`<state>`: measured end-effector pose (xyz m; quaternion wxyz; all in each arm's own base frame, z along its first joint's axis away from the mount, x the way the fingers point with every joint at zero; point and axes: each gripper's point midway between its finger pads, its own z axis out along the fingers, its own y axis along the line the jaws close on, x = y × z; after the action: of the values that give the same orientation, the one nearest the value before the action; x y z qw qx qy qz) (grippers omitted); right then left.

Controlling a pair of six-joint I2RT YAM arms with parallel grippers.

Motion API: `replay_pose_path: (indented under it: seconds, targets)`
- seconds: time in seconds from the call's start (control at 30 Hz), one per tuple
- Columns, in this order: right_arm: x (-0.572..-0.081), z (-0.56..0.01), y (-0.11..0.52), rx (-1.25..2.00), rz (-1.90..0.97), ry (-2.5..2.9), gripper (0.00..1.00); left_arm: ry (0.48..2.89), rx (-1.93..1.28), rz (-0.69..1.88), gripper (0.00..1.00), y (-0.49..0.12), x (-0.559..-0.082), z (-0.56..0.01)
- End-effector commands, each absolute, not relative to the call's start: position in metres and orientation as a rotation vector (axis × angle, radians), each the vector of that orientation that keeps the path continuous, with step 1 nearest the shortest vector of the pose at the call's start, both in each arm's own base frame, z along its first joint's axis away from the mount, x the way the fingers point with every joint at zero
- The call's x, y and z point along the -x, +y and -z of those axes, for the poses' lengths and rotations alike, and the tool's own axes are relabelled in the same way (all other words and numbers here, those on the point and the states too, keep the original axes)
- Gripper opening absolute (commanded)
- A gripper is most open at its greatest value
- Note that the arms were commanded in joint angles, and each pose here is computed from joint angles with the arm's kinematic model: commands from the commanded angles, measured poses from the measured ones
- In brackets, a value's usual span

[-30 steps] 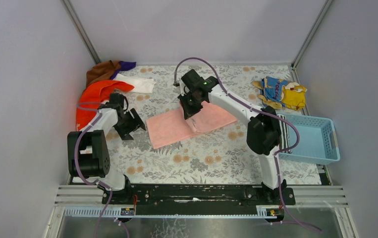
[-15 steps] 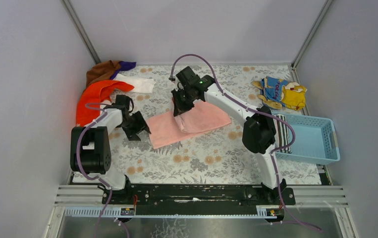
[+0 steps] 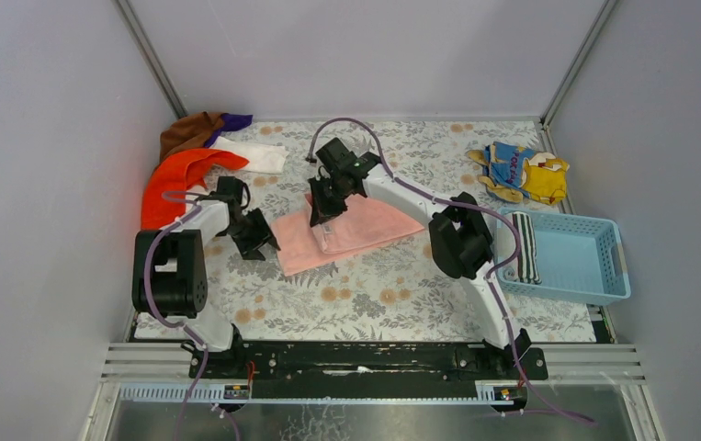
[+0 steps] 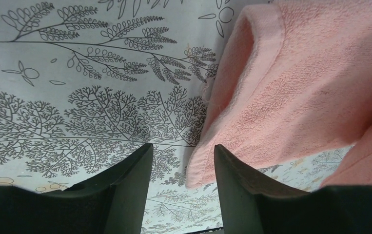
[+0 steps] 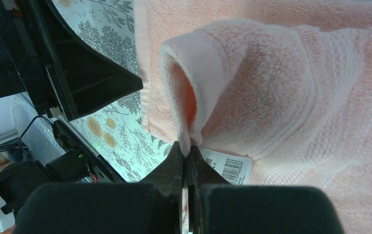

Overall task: Roll the towels
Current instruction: Fold the towel at the center of the board.

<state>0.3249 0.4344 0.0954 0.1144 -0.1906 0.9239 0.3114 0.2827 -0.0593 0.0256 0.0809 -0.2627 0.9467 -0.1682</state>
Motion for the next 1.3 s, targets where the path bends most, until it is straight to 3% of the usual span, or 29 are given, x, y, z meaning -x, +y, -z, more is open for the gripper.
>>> replay_pose_path:
  seconds: [0.0, 0.4, 0.67, 1.03, 1.27]
  targets:
    - [-0.323, -0.117, 0.465, 0.558, -1.070, 2.633, 0.00, 2.843, 0.769, 0.527, 0.46, -0.066, -0.283, -0.019]
    - [-0.318, -0.130, 0.476, 0.531, -1.167, 2.605, 0.00, 2.865, 0.762, 0.526, 0.31, -0.068, -0.282, -0.014]
    - [-0.307, -0.130, 0.487, 0.558, -1.215, 2.600, 0.00, 2.877, 0.755, 0.524, 0.29, -0.070, -0.281, -0.012]
    - [-0.300, -0.083, 0.500, 0.540, -1.230, 2.665, 0.02, 2.876, 0.750, 0.525, 0.29, -0.071, -0.282, -0.012]
    - [-0.296, -0.081, 0.515, 0.521, -1.340, 2.636, 0.24, 2.877, 0.749, 0.523, 0.29, -0.071, -0.281, -0.013]
